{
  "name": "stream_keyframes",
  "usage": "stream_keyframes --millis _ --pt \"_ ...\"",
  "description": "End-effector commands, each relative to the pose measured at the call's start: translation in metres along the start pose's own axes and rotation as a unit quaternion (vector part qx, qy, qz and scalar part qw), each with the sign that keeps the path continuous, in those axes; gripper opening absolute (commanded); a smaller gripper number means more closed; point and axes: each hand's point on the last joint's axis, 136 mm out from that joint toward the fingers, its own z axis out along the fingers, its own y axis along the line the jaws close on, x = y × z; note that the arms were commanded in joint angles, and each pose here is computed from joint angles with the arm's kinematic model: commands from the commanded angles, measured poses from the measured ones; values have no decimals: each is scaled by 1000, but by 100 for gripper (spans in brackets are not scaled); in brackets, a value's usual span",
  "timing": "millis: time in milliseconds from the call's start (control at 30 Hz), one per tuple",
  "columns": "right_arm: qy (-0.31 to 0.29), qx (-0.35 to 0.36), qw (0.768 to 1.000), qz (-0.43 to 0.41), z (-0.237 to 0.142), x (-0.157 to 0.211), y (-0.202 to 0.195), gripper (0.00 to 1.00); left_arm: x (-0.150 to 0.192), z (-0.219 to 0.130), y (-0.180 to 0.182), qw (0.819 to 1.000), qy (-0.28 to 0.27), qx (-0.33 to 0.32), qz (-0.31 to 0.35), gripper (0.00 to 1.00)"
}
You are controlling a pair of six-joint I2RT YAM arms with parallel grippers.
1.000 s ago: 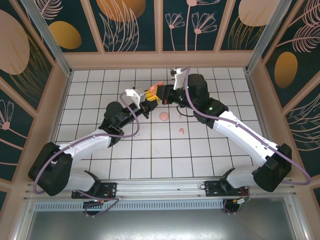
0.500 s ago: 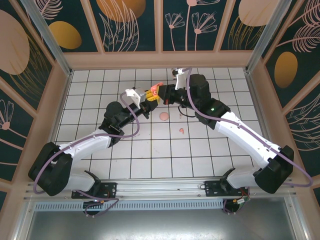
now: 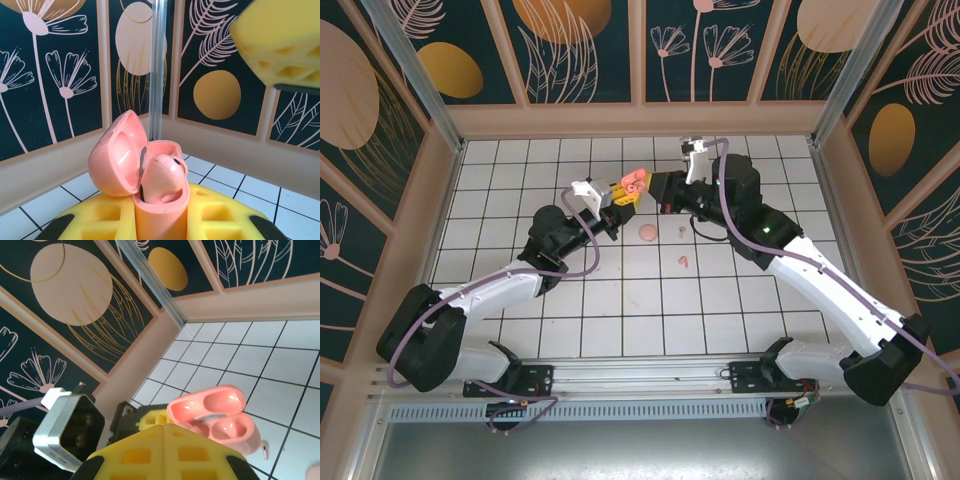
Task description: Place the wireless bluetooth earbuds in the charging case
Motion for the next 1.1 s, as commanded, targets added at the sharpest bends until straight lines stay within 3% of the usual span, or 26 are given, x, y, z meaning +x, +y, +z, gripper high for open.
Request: stream_keyframes --millis 0,233,500,600,733,1067 --pt "10 32 999 13 -11 15 -17 2 -7 -7 -12 999 -21 24 39 0" --pt "-7 111 992 63 -48 36 -65 6 -2 -39 -26 991 -52 32 116 0" --pt "36 222 966 126 -69 95 -134 56 13 -57 -37 987 -39 50 145 0" --pt "54 251 956 143 -72 114 -150 66 20 -62 -41 987 -35 57 145 0" --pt "72 280 943 163 -77 131 -164 71 20 -69 -41 987 -44 50 148 0" --pt "104 309 928 179 -78 157 -181 74 26 -73 -48 987 -38 71 136 0"
